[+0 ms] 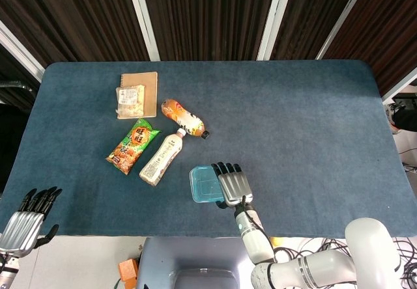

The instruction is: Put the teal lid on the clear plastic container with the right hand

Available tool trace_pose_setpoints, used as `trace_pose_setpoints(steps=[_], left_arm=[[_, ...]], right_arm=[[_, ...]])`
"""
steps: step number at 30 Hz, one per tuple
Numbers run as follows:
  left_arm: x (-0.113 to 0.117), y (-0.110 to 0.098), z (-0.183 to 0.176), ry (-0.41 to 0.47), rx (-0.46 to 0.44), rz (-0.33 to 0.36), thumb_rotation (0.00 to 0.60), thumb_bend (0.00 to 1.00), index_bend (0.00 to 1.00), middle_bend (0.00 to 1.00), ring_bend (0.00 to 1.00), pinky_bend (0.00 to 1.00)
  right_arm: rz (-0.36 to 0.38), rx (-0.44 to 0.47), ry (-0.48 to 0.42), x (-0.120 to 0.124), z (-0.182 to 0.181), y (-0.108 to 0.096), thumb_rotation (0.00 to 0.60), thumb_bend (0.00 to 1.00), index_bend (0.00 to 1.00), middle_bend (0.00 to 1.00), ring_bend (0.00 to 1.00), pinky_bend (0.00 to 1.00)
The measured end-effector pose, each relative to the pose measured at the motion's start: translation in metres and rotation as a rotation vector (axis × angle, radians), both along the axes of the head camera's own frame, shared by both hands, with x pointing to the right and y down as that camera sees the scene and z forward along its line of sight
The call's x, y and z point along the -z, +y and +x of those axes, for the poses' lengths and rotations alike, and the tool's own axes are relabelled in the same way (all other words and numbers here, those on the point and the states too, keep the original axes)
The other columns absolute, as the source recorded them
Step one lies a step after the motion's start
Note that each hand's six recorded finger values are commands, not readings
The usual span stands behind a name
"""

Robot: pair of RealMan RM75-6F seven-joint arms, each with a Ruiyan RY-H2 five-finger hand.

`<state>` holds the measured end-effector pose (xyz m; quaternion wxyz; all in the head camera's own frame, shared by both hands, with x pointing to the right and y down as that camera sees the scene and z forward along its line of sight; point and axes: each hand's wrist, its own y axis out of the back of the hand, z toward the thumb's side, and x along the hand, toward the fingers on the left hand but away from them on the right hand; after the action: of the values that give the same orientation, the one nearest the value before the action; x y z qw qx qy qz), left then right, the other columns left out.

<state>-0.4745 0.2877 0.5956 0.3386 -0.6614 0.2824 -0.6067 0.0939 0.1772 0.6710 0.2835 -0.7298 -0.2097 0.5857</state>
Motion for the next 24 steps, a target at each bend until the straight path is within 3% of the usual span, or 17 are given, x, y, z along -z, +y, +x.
trace_pose_setpoints(steps=[24], left_arm=[[-0.0011, -0.0008, -0.0026, -0.005, 0.006, -0.004, 0.600, 0.35, 0.00, 0.07, 0.09, 0.00]], right_arm=[[-0.022, -0.013, -0.021, 0.0074, 0.0035, -0.0093, 0.600, 0.15, 0.71, 0.35, 0.17, 0.11]])
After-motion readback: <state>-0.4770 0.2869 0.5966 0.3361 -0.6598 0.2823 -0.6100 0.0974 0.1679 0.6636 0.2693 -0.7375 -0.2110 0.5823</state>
